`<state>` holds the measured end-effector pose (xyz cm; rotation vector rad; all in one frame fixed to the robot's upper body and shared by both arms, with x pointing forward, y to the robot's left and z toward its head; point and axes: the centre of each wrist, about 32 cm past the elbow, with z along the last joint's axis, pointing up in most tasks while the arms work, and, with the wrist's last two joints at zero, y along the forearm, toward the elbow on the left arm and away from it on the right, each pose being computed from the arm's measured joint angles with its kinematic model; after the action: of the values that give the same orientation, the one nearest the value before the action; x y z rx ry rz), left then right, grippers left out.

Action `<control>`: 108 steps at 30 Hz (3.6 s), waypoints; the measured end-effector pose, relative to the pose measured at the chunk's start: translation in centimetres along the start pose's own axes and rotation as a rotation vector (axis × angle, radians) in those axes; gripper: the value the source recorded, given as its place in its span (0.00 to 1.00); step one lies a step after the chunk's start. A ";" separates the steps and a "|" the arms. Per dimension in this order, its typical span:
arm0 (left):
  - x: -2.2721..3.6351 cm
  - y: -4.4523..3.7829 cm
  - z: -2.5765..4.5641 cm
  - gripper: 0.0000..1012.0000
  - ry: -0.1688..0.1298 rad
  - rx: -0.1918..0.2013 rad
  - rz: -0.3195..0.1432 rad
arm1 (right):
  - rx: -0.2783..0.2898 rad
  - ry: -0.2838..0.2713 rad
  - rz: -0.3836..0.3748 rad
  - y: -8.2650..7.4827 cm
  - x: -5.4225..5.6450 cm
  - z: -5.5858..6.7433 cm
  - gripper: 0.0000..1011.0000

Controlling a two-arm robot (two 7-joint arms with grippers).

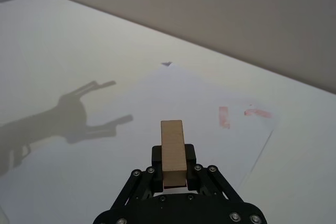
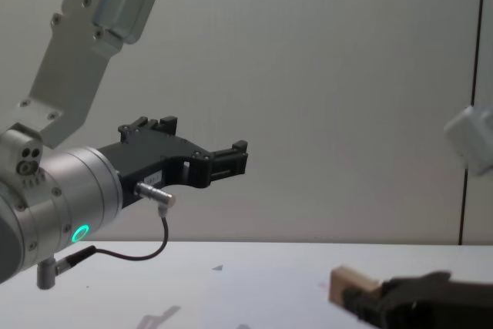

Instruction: Use the one hand to pick up the stamp and affix it onto the A4 paper.

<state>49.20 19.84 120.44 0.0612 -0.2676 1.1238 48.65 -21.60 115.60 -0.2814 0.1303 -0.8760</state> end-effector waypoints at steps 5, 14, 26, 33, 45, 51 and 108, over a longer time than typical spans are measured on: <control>0.00 0.00 0.00 0.99 0.000 0.000 0.000 | -0.042 -0.008 0.026 1.2 -0.3 -0.8 0.22; 0.00 0.00 0.00 0.99 0.000 0.000 0.000 | -0.089 -0.019 0.039 2.6 -0.9 -2.0 0.22; 0.00 0.00 0.00 0.99 0.000 0.000 0.000 | -0.139 -0.019 0.012 3.2 -1.3 -2.3 0.21; -0.01 0.00 0.00 0.99 0.000 0.000 0.000 | -0.164 -0.013 -0.011 3.2 -1.3 -2.4 0.21; 0.00 0.00 0.00 0.99 0.000 0.000 0.000 | -0.153 -0.012 -0.036 3.1 -1.2 -2.0 0.22; 0.00 0.00 0.00 0.99 0.000 0.000 0.000 | -0.123 -0.014 -0.037 3.1 -1.1 -1.2 0.22; 0.00 0.00 0.00 0.99 0.000 0.000 0.000 | 0.177 -0.027 -0.229 -4.5 -0.3 6.1 0.21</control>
<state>49.20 19.84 120.44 0.0612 -0.2676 1.1236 46.55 -22.95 122.78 -0.1433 -0.0055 -1.1033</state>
